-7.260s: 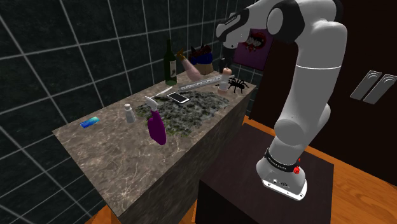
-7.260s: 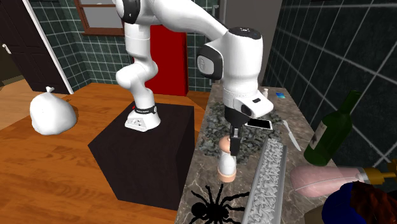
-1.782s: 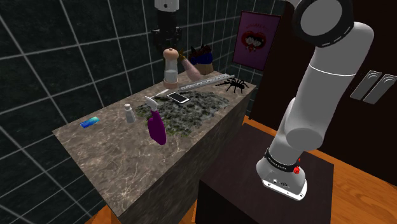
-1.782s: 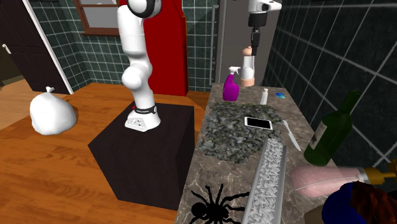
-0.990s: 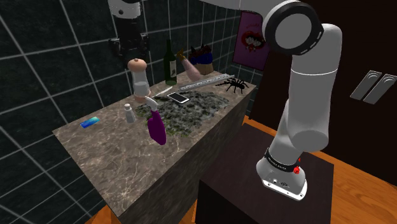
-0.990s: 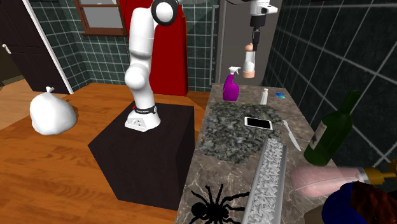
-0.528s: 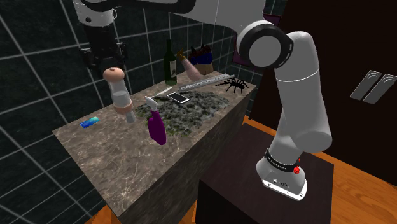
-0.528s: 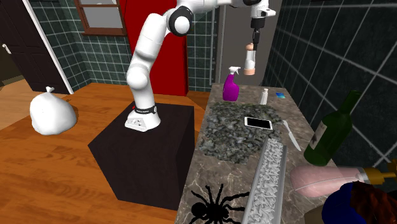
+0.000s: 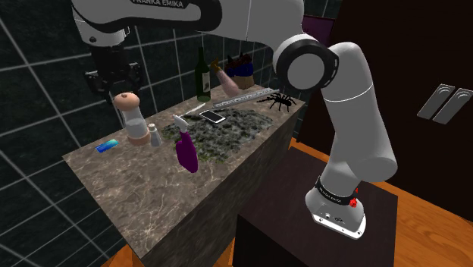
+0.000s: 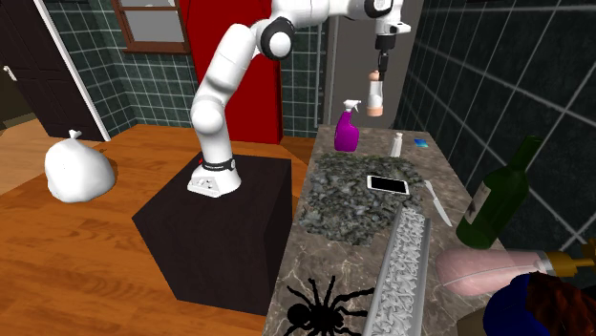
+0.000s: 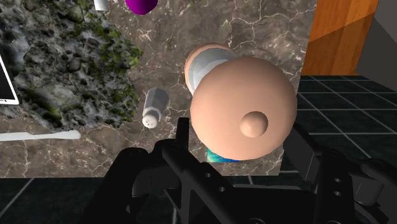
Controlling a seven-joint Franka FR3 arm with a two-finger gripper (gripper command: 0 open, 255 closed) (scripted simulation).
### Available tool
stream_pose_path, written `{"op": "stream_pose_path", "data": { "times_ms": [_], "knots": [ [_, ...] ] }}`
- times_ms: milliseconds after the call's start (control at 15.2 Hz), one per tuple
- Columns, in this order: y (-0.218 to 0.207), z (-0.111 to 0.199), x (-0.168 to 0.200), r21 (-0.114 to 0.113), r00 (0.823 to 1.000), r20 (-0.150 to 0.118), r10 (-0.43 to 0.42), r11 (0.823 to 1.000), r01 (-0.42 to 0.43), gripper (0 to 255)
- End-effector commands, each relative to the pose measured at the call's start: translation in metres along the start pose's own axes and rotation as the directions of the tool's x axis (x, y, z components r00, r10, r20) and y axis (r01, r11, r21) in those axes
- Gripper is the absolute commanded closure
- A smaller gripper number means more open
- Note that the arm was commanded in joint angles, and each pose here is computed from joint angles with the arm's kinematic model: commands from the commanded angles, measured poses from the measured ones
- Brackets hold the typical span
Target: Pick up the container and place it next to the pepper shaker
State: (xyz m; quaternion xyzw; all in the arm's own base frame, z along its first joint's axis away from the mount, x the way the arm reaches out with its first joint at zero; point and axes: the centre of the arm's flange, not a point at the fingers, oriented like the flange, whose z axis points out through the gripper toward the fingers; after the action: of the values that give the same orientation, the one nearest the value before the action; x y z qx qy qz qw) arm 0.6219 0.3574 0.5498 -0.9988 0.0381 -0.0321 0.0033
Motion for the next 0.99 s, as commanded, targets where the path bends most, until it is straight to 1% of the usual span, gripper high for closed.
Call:
{"op": "stream_pose_path", "data": {
  "times_ms": [0, 924],
  "knots": [
    [0.0, 0.01, -0.001, 0.001, 1.0, -0.001, 0.0, 1.0, 0.0, 255],
    [0.001, 0.084, -0.006, 0.001, 1.0, -0.001, 0.0, 1.0, 0.0, 255]
  ]
}}
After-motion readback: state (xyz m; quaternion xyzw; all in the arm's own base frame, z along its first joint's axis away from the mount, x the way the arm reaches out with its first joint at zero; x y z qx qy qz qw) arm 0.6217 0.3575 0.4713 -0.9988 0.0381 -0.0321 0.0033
